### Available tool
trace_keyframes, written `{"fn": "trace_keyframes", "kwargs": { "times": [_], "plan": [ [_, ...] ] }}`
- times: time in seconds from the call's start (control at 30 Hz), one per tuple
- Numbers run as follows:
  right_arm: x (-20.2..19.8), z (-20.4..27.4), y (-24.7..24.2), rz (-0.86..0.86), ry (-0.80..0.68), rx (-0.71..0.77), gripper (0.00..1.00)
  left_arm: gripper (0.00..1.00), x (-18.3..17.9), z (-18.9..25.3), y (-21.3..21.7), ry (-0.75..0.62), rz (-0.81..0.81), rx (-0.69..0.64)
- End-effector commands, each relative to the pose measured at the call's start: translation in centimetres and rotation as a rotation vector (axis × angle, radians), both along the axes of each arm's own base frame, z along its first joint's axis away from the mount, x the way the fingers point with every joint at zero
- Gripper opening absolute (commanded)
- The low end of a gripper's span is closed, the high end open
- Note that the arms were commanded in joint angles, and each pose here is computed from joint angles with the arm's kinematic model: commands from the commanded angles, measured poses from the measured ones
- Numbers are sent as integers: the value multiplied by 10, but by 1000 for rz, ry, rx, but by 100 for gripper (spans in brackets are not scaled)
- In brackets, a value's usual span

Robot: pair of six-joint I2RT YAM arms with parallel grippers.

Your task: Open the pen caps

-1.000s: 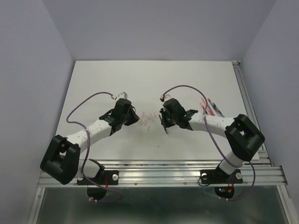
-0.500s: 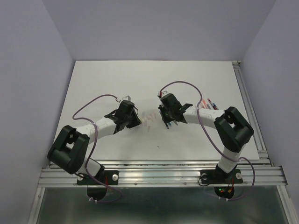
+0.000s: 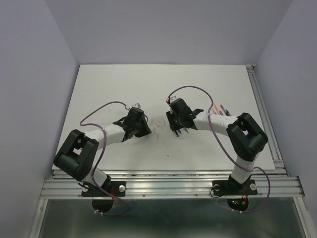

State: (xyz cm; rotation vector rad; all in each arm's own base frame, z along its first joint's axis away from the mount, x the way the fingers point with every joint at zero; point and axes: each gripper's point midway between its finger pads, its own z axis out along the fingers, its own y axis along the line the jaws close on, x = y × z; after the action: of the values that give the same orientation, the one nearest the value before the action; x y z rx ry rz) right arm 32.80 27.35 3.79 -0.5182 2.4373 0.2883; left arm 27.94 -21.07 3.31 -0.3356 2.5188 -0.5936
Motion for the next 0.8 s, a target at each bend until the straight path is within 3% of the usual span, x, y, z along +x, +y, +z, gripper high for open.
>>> {"fn": "trace_keyframes", "kwargs": {
  "times": [0.0,0.03,0.17,0.43,0.53,0.57,0.63,0.77],
  "plan": [
    [14,37,12,13,-60,61,41,32,1,2,-5,-16,-24,-5],
    [14,39,12,11,-61,62,47,33,0,1,-5,-12,-23,-4],
    [14,53,9,-5,-87,75,55,38,-1,0,-6,-8,-31,-7],
    [16,83,-21,-142,-192,79,99,52,-1,15,-10,-40,-46,-34],
    [20,99,-39,-192,-247,84,100,71,-2,28,-12,-68,-59,-58],
    [22,97,-50,-224,-242,82,100,83,-3,31,-13,-78,-67,-63],
    [26,100,-68,-275,-244,86,100,93,-3,45,-15,-113,-81,-87],
    [35,89,-116,-398,-202,64,100,99,-2,70,-15,-180,-92,-111]
  ]
}}
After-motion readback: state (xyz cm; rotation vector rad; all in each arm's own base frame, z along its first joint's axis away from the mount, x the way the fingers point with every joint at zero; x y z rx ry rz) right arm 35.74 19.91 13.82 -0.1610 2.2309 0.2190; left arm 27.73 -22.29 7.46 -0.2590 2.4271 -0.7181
